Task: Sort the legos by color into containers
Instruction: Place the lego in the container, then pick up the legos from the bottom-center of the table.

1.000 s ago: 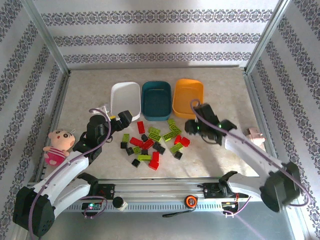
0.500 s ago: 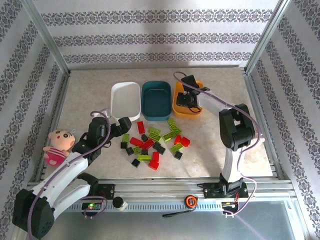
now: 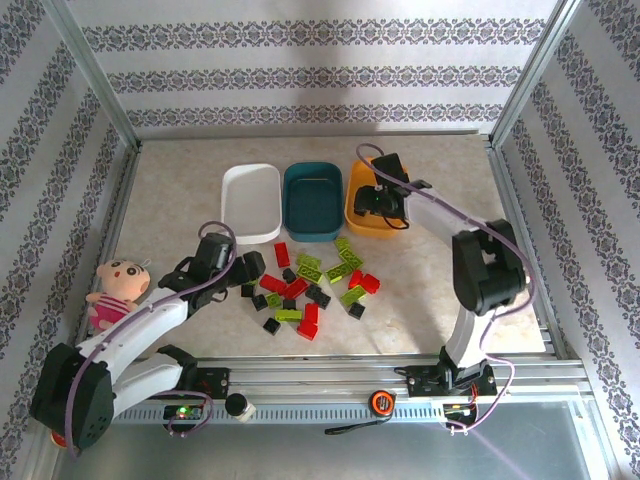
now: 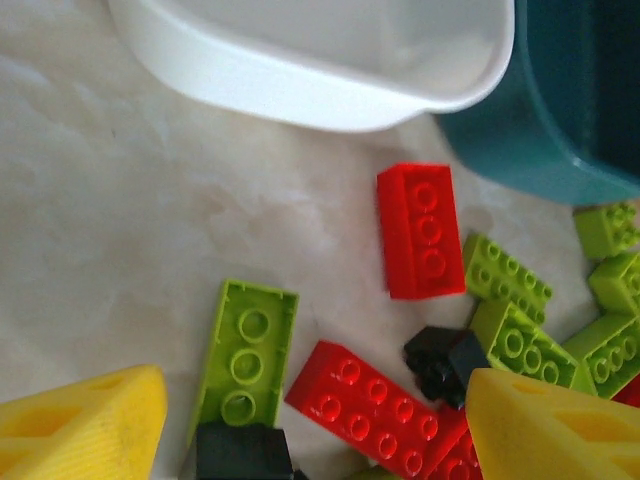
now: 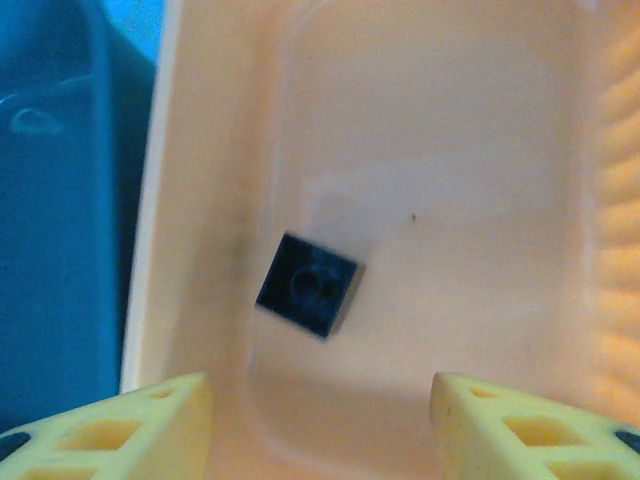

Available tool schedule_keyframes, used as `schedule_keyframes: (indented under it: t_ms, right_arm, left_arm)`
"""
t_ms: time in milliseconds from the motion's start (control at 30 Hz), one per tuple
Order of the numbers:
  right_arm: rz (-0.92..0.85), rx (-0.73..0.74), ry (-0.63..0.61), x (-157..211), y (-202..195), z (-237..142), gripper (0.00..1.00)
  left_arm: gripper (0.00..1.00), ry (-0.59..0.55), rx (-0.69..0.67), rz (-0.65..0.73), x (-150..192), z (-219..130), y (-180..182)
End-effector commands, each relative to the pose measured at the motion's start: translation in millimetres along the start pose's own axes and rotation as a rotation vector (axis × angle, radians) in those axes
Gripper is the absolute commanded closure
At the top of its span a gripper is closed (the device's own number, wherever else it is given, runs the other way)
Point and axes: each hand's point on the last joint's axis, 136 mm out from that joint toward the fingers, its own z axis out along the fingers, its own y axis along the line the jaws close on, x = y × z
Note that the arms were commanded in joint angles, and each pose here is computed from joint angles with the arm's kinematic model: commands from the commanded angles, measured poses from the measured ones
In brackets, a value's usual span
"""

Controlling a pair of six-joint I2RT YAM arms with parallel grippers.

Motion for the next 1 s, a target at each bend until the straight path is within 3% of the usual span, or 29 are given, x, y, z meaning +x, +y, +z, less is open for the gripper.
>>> schedule_keyframes:
  t_ms: [0, 167, 600, 800, 967]
  right_arm:
    - [-0.007, -0.048, -0.068, 6, 9, -20, 0.40]
    - [-0.018, -0.067, -0.064, 24, 7, -35, 0.40]
    - [-0.011, -0.101, -0.102, 27, 6, -58, 0.40]
    - [-0.010, -0.101, -0.116, 27, 5, -65, 0.40]
    - [-0.008, -0.095, -0.122, 27, 3, -68, 0.40]
  left_arm:
    - [0.27, 0.066, -0.111, 0.058, 17, 0, 13]
    - [0.31, 0.147, -0.175, 0.108, 40, 5, 20]
    - [0.37, 0.099, -0.189, 0.198, 48, 23, 21]
    - [0.48, 0.105, -0.216, 0.222, 50, 33, 27]
    - [0.65, 0.101, -0.202, 0.226, 49, 33, 24]
